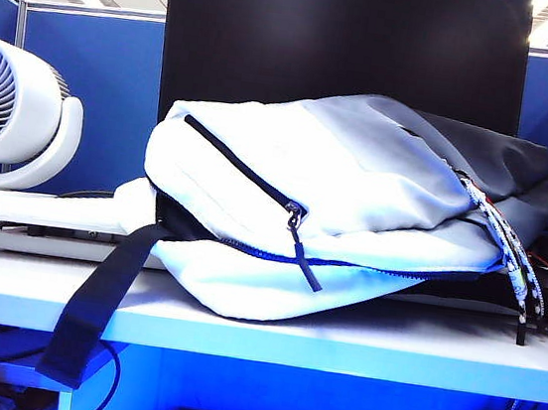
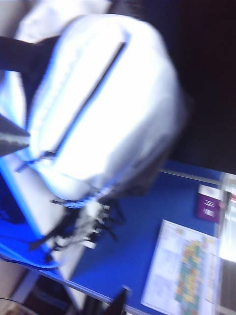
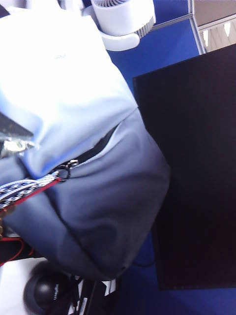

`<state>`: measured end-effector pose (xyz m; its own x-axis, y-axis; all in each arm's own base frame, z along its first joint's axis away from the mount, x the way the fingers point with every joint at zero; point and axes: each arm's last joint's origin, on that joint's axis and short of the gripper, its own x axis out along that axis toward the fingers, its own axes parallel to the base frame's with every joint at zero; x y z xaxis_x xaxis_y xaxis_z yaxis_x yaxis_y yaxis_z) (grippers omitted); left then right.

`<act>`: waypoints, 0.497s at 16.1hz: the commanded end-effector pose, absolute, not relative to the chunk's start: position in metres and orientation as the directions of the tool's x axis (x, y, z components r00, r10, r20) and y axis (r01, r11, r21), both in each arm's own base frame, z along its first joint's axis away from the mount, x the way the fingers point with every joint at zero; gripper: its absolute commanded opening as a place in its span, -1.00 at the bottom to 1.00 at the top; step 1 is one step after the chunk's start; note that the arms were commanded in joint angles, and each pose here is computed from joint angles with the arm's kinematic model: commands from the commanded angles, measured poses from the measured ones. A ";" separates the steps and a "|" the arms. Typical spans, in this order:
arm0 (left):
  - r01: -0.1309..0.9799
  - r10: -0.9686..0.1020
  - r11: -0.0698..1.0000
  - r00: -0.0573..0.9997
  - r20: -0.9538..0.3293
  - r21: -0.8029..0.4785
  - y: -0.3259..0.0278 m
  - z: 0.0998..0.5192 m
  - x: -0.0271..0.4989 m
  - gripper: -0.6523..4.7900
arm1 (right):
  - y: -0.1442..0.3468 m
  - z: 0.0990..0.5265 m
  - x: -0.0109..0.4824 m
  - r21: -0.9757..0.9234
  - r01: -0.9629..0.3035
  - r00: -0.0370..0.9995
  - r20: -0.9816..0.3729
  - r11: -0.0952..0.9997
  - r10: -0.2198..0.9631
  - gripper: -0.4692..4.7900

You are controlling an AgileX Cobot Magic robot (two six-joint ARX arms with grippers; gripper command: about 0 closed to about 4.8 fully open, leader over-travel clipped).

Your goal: Put the gray clothes into the backpack.

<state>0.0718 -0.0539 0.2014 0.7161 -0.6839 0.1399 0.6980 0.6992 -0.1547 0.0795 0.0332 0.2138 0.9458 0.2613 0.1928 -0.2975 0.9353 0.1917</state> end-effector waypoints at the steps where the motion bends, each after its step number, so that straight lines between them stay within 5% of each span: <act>1: 0.694 -0.682 0.700 0.719 0.134 -0.166 -0.054 0.200 0.072 -0.78 | 0.033 0.213 0.080 0.186 -0.289 0.951 0.171 0.939 0.259 -0.84; 8: 0.701 -0.691 0.694 0.713 0.120 -0.167 -0.054 0.198 0.072 -0.78 | 0.033 0.207 0.080 0.177 -0.280 0.958 0.116 0.944 0.262 -0.84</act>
